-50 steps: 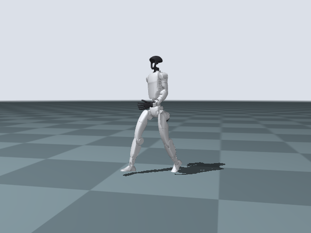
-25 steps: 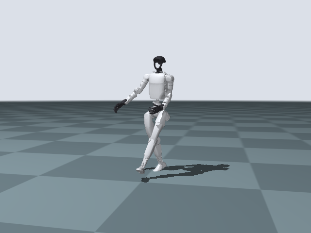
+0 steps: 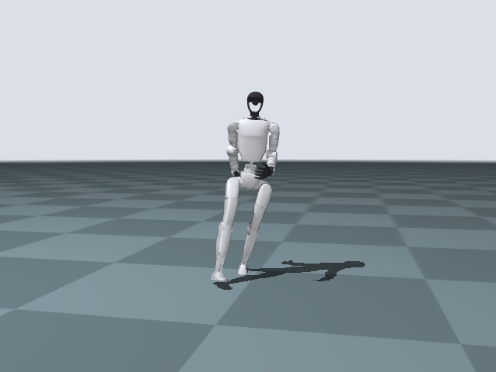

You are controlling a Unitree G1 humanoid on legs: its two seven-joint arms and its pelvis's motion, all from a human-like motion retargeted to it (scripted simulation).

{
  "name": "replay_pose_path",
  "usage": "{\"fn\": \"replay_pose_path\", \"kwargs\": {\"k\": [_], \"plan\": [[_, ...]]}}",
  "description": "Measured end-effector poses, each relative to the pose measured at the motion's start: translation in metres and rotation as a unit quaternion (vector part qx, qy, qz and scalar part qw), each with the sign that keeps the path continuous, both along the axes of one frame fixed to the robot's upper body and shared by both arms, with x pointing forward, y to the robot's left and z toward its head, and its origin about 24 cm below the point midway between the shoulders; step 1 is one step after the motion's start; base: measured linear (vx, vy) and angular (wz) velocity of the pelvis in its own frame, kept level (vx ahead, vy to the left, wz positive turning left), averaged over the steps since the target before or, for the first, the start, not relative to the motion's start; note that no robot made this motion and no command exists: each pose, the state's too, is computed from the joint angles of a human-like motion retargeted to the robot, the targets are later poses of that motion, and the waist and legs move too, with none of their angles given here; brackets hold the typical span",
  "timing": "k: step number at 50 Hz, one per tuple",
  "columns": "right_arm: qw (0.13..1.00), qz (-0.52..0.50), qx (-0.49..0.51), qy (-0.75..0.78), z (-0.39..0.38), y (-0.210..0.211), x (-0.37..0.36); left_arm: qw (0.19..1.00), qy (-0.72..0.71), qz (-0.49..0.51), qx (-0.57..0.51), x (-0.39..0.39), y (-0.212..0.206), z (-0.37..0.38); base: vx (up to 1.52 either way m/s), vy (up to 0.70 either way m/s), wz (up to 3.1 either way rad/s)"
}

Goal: Walk run

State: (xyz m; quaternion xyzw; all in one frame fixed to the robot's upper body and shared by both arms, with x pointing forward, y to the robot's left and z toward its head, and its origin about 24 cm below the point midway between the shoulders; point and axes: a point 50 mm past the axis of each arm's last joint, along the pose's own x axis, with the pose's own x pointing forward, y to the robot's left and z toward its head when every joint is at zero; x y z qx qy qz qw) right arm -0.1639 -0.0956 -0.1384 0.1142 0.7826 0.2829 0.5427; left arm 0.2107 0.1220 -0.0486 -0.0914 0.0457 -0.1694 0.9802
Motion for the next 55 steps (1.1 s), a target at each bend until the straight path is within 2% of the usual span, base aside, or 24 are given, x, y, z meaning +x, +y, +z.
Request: {"fn": "replay_pose_path", "kwargs": {"k": [4,10,15,20,27,31,35,37,40,46,50,55], "plan": [[0.999,0.023,-0.018,0.029,0.003,-0.015,-0.01,0.999,0.024,0.029,0.006,-0.012,0.01,-0.01,1.13,-0.46,0.36],[0.977,0.036,-0.204,0.046,-0.008,-0.076,0.007,0.992,0.108,0.072,0.007,-0.059,0.019,-0.041,1.1,-0.4,1.12],[0.961,-0.022,-0.273,-0.042,-0.025,-0.123,0.089,0.986,0.139,0.087,0.003,-0.072,0.012,-0.049,1.03,-0.42,0.94],[0.902,-0.005,-0.364,-0.23,-0.024,-0.169,0.205,0.982,0.153,0.109,-0.02,-0.081,0.015,-0.052,0.87,-0.41,-0.19],[0.768,-0.01,-0.448,-0.458,0.043,-0.235,0.342,0.986,0.133,0.101,-0.004,-0.082,0.023,-0.045,0.86,-0.29,-0.19],[0.687,-0.036,-0.487,-0.538,0.081,-0.249,0.385,0.984,0.136,0.113,0.006,-0.083,0.024,-0.046,1.01,-0.26,0.48],[0.656,-0.083,-0.479,-0.578,0.082,-0.231,0.398,0.976,0.163,0.146,-0.001,-0.091,0.027,-0.053,1.3,-0.29,-0.65],[0.673,-0.104,-0.458,-0.572,0.065,-0.215,0.386,0.972,0.176,0.155,-0.006,-0.098,0.027,-0.057,1.36,-0.03,-0.67],[0.744,-0.105,-0.397,-0.528,0.027,-0.182,0.35,0.973,0.173,0.155,-0.008,-0.093,0.03,-0.056,1.35,-0.14,1.08],[0.909,-0.055,-0.288,-0.297,-0.035,-0.121,0.205,0.99,0.105,0.096,0.009,-0.039,0.02,-0.037,1.1,-0.01,1.1],[0.962,-0.028,-0.241,-0.124,-0.034,-0.078,0.09,0.997,0.04,0.065,0.005,-0.012,0.008,-0.014,1.05,-0.08,1.73],[0.992,-0.016,-0.118,0.047,0.002,-0.021,-0.015,0.998,-0.037,0.042,-0.004,0.012,0.007,0.017,0.95,-0.31,1.67]]}}
